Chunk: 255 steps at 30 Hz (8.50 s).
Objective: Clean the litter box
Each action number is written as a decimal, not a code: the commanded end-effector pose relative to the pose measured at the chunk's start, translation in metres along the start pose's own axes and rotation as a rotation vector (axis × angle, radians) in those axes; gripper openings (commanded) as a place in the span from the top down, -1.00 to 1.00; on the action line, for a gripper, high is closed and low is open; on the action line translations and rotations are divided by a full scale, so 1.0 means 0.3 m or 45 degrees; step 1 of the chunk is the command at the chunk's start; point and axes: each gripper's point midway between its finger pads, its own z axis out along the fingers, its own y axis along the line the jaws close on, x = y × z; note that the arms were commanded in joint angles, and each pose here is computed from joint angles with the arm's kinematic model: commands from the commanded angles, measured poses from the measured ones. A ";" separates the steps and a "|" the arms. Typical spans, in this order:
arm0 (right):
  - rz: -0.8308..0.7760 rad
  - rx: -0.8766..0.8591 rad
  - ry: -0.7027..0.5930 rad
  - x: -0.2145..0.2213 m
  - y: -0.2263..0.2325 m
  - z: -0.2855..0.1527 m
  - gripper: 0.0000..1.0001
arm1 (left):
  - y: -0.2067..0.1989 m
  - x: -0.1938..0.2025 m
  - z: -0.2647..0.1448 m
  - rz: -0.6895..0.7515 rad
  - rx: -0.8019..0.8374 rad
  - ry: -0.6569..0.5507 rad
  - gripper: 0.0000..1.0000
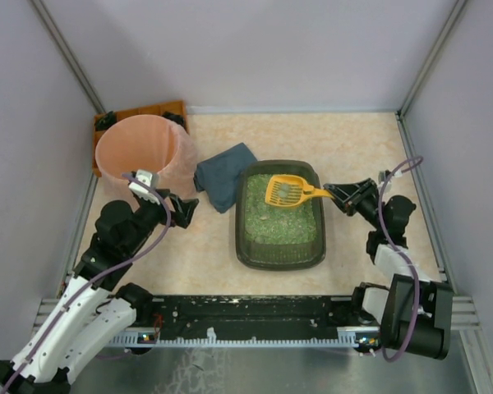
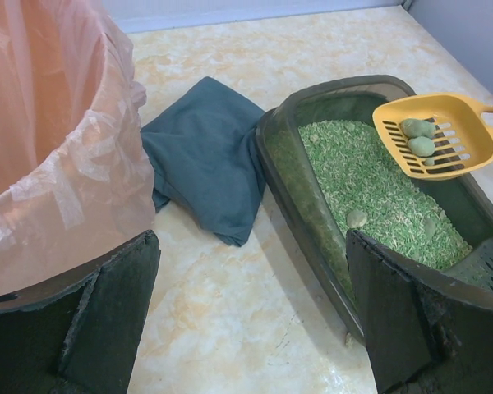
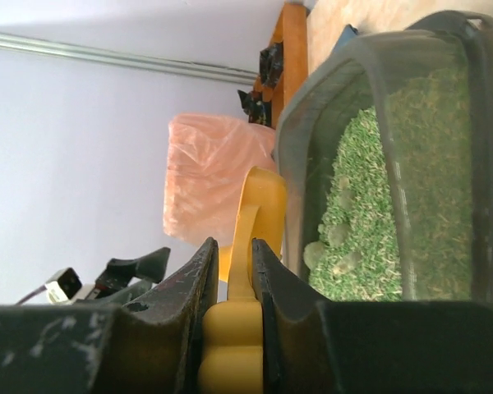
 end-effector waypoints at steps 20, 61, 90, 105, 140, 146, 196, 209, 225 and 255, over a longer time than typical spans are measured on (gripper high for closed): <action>-0.300 -0.268 0.120 0.103 0.756 0.544 1.00 | 0.193 -0.155 -0.248 -0.105 -0.443 -0.283 -0.97; -1.318 -0.581 0.273 0.542 1.146 0.841 1.00 | 0.190 -0.123 -0.227 -0.090 -0.437 -0.213 -0.98; -1.394 0.782 0.281 0.028 0.243 0.138 1.00 | 0.081 -0.053 -0.079 -0.077 -0.191 -0.099 -0.97; -1.359 0.907 0.505 0.114 0.020 0.216 1.00 | 0.075 -0.050 -0.075 -0.072 -0.178 -0.093 -0.97; -0.291 0.299 0.574 0.489 -0.123 0.282 1.00 | 0.061 -0.025 -0.047 -0.082 -0.149 -0.053 -0.97; -0.231 0.258 0.538 0.460 -0.097 0.277 1.00 | 0.062 -0.026 -0.048 -0.083 -0.149 -0.057 -0.97; -0.055 -0.075 0.150 0.077 0.068 0.045 1.00 | 0.051 -0.039 -0.022 -0.095 -0.134 -0.056 -0.97; -0.075 -0.136 0.216 0.138 0.117 0.071 1.00 | 0.048 -0.038 -0.019 -0.096 -0.126 -0.060 -0.97; -0.059 -0.166 0.192 0.127 0.125 0.073 1.00 | 0.052 -0.036 -0.026 -0.099 -0.136 -0.060 -0.97; -0.097 -0.084 0.136 0.092 0.086 0.058 1.00 | 0.041 -0.030 -0.016 -0.114 -0.116 -0.043 -0.97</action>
